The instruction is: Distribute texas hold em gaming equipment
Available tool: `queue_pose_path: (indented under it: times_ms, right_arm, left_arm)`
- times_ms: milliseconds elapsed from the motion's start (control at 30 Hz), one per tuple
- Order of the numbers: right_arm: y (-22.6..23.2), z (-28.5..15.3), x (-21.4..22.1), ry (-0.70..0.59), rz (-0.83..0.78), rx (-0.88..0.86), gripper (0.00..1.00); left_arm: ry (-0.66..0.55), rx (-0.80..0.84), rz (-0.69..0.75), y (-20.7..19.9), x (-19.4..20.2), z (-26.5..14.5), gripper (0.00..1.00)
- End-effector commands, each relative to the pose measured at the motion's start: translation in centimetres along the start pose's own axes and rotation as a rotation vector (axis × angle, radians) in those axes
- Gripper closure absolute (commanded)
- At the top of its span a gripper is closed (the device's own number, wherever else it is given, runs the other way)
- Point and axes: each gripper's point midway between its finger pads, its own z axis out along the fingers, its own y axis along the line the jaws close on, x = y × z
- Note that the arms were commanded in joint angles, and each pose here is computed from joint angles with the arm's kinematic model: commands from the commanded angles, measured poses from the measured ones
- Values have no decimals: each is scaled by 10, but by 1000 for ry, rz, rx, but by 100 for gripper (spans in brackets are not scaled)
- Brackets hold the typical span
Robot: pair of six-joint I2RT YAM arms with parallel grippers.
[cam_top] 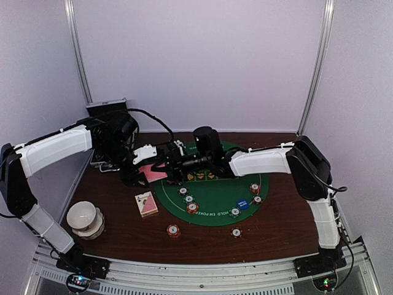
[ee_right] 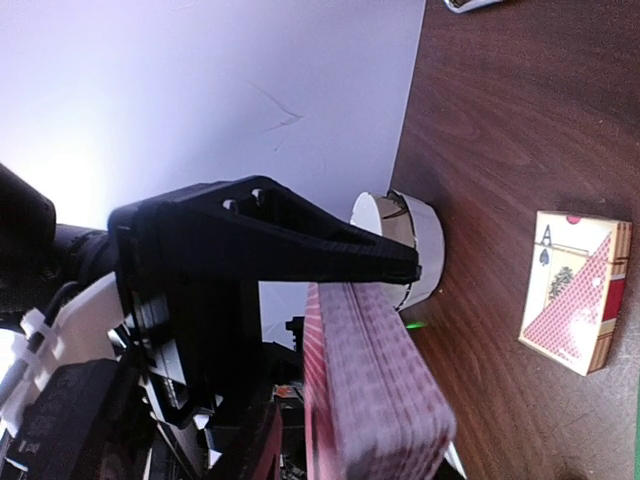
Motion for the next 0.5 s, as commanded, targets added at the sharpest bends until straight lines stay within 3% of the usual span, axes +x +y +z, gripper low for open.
queue_pose_path:
  times_ms: [0,33,100,200,233,300,467]
  right_arm:
    - [18,8,-2,19,-19,-66,69]
    - [18,9,-2,22,-16,-69,74]
    - [17,9,-2,27,-12,-69,82]
    - [16,9,-1,30,-9,-65,92]
    - [16,9,-1,30,-8,-65,94]
    - [18,9,0,34,-9,-72,95]
    - [21,12,0,40,-9,-88,99]
  left_arm:
    - [-68,-14,28,5,-20,-8,100]
    - [-64,-16,30,5,-19,-7,100]
    - [-61,-19,38,6,-18,-7,84]
    - [-63,-11,49,4,-18,-7,23]
    - [-65,-9,55,4,-18,-6,9]
    - [-74,3,68,1,-20,-6,3]
    - [-101,33,82,-2,-26,-6,4]
